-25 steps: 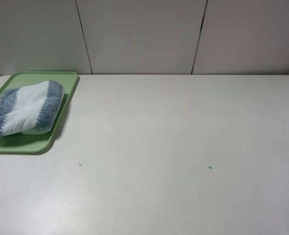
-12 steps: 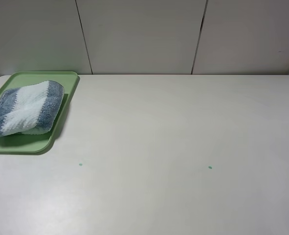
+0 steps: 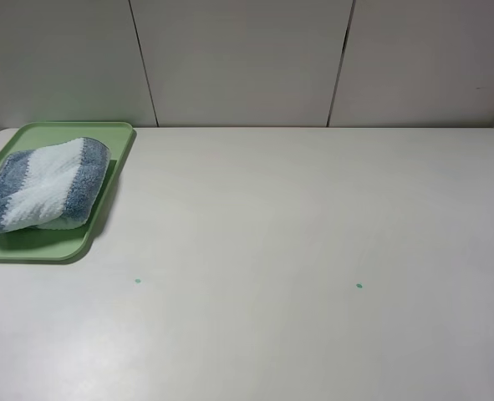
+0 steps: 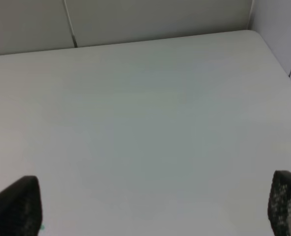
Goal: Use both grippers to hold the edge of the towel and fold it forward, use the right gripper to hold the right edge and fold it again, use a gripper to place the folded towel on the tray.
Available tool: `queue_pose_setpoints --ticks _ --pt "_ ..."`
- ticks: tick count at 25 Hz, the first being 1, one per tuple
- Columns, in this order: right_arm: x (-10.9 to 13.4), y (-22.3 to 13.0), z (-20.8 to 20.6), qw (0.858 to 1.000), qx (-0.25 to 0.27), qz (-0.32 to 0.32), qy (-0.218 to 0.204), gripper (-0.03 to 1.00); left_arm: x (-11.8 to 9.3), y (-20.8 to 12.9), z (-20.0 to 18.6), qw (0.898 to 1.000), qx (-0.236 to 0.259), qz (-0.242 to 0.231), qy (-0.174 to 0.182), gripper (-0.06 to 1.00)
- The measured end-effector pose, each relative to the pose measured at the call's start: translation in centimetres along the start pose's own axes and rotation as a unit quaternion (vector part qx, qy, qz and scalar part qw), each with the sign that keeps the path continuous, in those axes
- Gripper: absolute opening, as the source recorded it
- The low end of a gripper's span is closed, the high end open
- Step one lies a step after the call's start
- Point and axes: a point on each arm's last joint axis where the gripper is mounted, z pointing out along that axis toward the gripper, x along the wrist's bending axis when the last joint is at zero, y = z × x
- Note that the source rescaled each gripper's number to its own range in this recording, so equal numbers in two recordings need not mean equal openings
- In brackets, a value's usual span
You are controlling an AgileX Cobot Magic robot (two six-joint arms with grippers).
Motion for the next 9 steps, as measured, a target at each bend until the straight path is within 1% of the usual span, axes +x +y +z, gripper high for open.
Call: queue_pose_setpoints --ticks 9 --pt "0.0 0.0 0.0 1.0 0.0 0.0 0.0 1.0 0.0 0.0 0.0 1.0 0.0 0.001 0.0 1.0"
